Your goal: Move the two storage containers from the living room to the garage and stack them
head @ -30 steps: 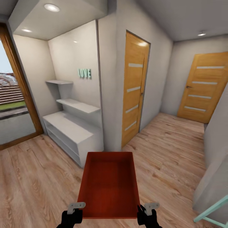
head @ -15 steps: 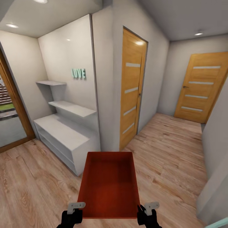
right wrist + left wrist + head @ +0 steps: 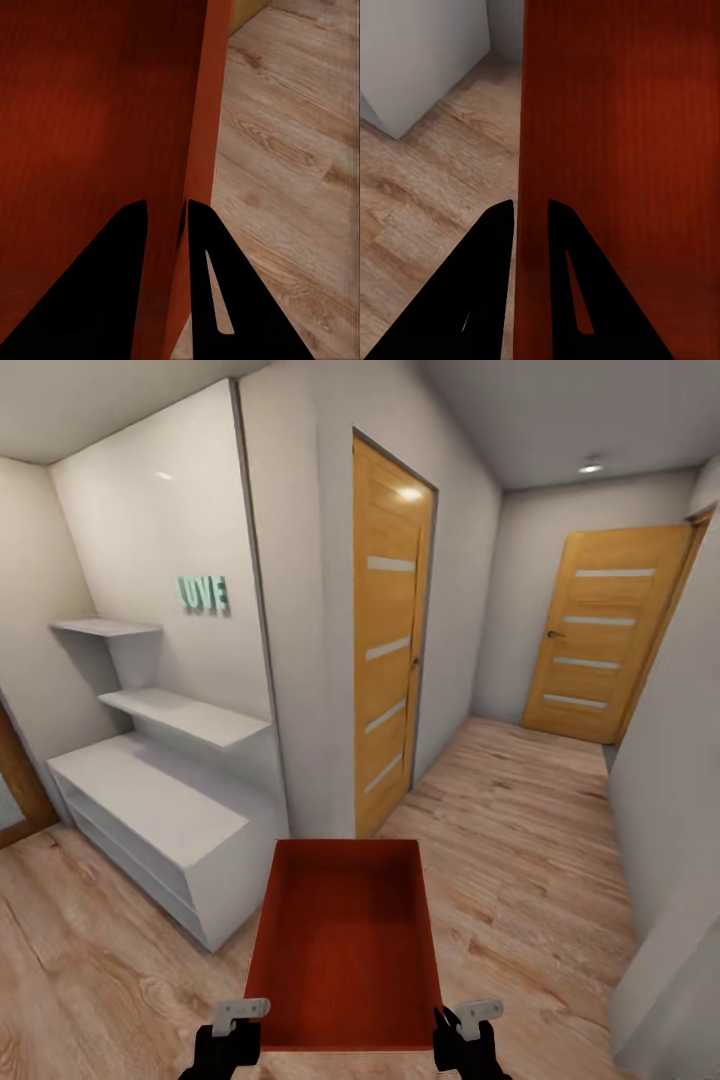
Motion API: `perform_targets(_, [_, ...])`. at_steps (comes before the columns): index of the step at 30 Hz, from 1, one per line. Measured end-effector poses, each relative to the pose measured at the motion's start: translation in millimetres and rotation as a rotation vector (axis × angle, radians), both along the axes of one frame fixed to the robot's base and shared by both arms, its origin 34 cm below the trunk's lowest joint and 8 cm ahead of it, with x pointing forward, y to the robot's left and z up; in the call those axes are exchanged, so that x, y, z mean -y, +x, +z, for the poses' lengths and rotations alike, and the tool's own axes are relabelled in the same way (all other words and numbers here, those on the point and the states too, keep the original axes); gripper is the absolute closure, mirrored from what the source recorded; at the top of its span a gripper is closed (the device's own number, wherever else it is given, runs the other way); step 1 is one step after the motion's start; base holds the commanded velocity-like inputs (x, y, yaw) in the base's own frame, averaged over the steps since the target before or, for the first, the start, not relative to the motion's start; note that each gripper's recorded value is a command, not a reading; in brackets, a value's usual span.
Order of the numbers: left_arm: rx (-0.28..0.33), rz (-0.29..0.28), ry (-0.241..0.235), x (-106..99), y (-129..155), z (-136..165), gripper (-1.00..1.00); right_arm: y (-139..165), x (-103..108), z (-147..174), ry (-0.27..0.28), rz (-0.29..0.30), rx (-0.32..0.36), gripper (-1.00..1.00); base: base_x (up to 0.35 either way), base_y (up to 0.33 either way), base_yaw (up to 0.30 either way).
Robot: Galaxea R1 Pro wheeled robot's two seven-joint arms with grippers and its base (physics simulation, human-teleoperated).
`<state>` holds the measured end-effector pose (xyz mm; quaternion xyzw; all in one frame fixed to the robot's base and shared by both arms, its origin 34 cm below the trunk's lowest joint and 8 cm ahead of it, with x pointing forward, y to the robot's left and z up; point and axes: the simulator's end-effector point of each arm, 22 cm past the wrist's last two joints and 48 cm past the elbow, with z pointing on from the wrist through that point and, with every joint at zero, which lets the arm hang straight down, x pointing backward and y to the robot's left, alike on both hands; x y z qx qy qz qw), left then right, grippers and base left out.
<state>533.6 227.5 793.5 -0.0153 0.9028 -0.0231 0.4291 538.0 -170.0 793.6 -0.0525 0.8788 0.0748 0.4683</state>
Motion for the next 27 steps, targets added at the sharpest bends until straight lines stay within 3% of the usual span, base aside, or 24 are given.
perform_targets(18, [0.000,0.000,0.000,-0.1,0.0,0.0,1.00,0.0,-0.1,0.0,0.000,0.000,0.000,1.00,0.326,0.024,-0.273])
perform_targets(27, [0.001,0.000,0.000,-0.2,0.1,0.2,1.00,0.2,-0.2,0.3,0.000,0.000,0.002,1.00,0.326,0.071,-0.036])
